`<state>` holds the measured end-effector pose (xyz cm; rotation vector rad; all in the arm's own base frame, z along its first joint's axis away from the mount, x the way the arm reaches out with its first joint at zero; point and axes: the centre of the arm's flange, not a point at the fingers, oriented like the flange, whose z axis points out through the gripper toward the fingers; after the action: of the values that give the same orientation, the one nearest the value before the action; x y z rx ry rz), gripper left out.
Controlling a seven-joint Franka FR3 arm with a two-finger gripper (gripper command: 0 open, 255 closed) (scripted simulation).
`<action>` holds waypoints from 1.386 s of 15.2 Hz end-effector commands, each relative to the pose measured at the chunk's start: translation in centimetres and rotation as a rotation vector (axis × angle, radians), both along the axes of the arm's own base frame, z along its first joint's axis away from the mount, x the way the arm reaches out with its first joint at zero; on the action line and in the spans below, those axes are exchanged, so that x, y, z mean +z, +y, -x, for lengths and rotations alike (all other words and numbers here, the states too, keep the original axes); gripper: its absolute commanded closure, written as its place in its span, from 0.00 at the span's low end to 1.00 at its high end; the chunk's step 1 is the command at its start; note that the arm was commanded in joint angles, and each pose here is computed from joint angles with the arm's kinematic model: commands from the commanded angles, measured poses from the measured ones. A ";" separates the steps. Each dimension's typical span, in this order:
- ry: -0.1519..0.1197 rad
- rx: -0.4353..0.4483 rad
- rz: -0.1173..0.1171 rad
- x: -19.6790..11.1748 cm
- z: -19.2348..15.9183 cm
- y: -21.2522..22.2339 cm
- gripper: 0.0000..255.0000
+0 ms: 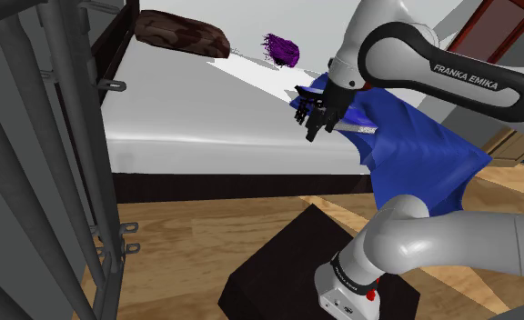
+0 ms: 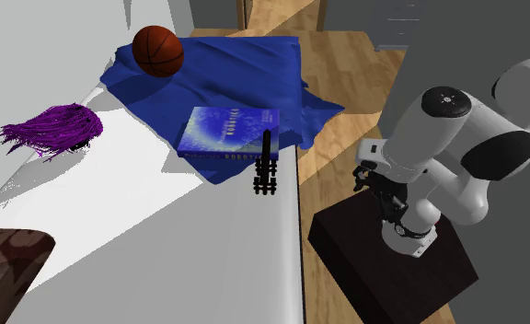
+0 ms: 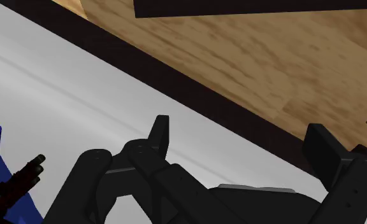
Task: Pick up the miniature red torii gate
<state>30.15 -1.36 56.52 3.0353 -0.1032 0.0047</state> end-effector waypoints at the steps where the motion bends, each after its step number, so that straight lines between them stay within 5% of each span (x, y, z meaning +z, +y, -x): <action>1: 0.000 0.000 0.000 0.0 0.0 0.0 0.00; 21: -0.304 -0.450 -0.390 -0.2 -10.5 -25.8 0.00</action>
<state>40.36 -25.53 56.33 3.2772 -0.8592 0.4306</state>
